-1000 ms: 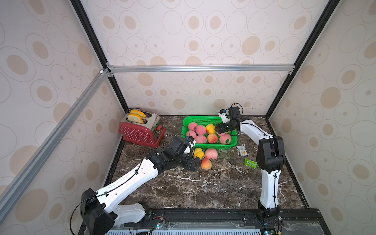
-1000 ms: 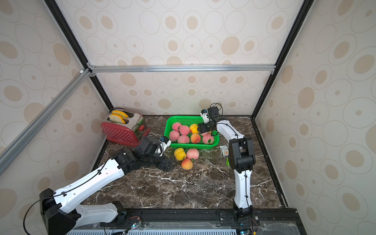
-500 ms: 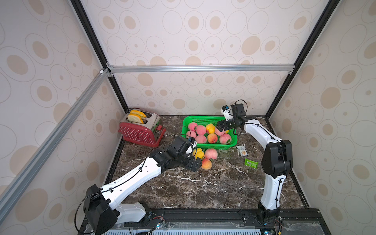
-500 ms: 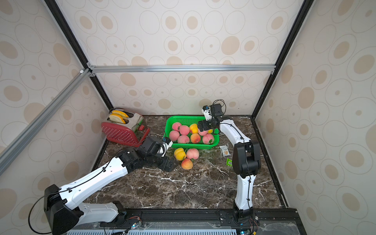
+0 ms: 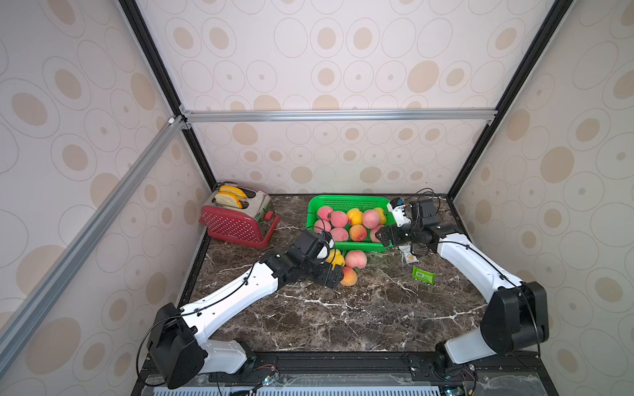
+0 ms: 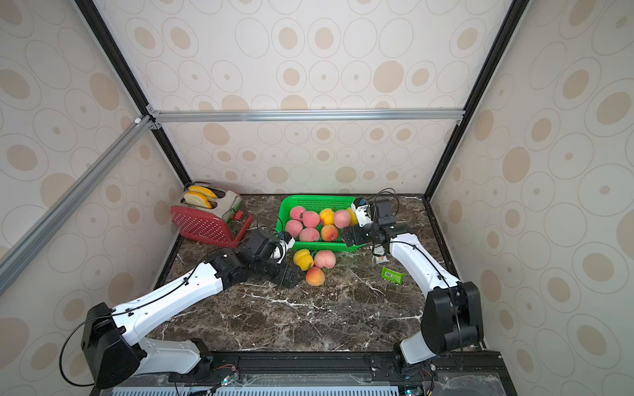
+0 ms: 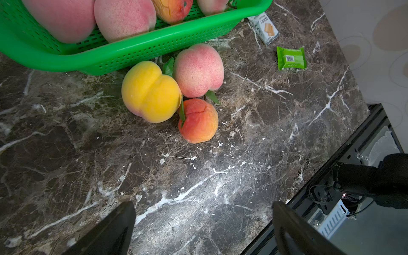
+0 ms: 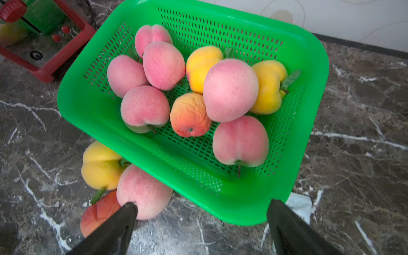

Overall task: Put the peaches into the basket
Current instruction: Place the peach in the basket, then pick up the peach from the center of the board.

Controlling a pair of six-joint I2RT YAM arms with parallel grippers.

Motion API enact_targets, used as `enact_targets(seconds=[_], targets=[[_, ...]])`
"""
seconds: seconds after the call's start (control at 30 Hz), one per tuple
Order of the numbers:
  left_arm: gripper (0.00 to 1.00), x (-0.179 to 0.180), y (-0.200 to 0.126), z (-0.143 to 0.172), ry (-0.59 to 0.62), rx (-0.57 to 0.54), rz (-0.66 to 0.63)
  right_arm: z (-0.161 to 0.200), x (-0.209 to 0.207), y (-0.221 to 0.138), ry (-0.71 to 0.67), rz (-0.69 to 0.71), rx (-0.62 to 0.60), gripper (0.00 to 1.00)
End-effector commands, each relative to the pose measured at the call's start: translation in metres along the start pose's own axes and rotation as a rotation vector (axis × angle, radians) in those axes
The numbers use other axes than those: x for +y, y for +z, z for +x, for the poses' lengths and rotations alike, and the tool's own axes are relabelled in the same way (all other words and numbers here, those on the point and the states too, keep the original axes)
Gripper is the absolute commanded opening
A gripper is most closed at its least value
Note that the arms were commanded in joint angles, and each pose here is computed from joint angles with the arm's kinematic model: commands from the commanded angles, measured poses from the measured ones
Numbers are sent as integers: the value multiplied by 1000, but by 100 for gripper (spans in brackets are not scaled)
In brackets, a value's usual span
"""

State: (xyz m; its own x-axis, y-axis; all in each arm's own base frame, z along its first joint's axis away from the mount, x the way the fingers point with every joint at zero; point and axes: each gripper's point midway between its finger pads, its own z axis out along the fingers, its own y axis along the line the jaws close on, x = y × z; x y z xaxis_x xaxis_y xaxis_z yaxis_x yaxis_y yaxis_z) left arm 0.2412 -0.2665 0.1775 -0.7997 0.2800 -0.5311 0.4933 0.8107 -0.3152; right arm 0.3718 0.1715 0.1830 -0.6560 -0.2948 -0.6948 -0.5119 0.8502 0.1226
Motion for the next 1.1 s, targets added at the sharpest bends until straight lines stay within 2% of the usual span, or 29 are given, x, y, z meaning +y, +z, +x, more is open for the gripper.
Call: enact_targets(seconds=[0.0, 0.23, 0.53, 0.67, 1.07], targets=[[99, -7, 9, -4, -19, -11, 29, 15, 13, -17, -3, -19, -2, 97], [99, -2, 26, -5, -63, -10, 11, 44, 33, -46, 52, -51, -58, 97], [99, 4, 59, -4, -94, 13, 2, 76, 50, -59, 44, -80, -32, 97], [99, 8, 75, -3, -107, 18, -11, 81, 54, -67, 41, -86, -65, 97], [99, 13, 111, 0, -121, 36, -11, 116, 63, -52, 70, -109, -58, 97]])
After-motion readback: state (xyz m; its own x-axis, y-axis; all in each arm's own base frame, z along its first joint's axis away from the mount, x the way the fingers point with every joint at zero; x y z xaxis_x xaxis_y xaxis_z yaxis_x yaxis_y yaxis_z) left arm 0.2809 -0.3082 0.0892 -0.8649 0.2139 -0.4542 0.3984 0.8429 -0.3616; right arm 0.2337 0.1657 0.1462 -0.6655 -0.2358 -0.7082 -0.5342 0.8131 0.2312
